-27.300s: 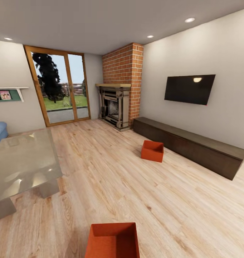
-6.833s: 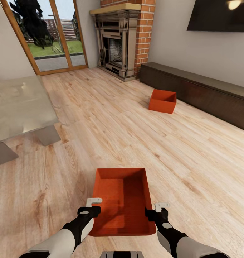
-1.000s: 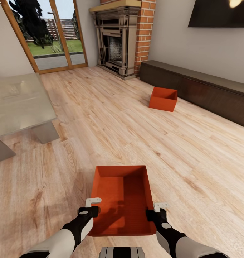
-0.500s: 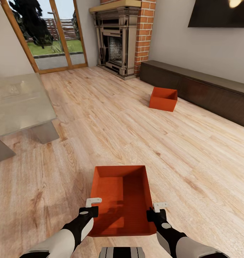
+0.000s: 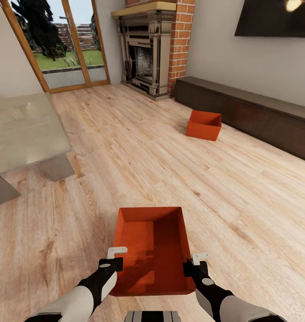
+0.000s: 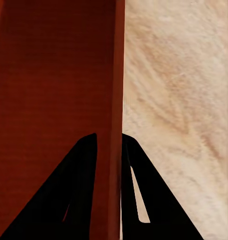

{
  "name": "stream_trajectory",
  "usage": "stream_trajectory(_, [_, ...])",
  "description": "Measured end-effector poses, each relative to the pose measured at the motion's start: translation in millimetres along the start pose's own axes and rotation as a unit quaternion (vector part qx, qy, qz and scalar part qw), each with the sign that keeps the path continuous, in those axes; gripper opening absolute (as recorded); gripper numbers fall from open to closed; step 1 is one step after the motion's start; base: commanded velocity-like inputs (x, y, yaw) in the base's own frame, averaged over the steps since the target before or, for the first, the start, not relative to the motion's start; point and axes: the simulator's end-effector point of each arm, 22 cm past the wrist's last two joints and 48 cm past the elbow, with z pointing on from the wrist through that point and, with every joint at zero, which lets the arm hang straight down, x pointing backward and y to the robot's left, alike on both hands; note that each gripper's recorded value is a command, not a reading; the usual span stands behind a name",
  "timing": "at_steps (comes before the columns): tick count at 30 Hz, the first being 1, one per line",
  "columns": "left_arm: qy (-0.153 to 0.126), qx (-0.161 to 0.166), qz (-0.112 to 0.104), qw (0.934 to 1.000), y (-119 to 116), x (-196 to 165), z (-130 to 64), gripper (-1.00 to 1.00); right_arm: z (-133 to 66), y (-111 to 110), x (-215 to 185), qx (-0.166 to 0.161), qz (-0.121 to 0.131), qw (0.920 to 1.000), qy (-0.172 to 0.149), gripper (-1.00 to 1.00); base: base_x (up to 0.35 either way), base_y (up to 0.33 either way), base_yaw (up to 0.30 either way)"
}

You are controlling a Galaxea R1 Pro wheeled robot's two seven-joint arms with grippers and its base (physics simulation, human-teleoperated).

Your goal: Move the two storage containers from the living room to the garage. In the garage, place one container on the floor and stack the other container on top of it (either order is fine).

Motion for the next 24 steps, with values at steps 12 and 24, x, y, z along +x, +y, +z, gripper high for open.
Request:
stream_trajectory(12, [0.000,0.000,0.000,1.0000,2,-17,-21.3,-1.00,-17.6,-1,-21,0.000,0.000,1.0000,0.000,-1.00,0.000,0.000,0.000])
stream_trajectory(24, [0.000,-0.001,0.002,1.0000,4,-34,-42.3,-1.00,-35.5,-1,-40,0.002,0.001,1.0000,0.000,-1.00,0.000,0.000,0.000])
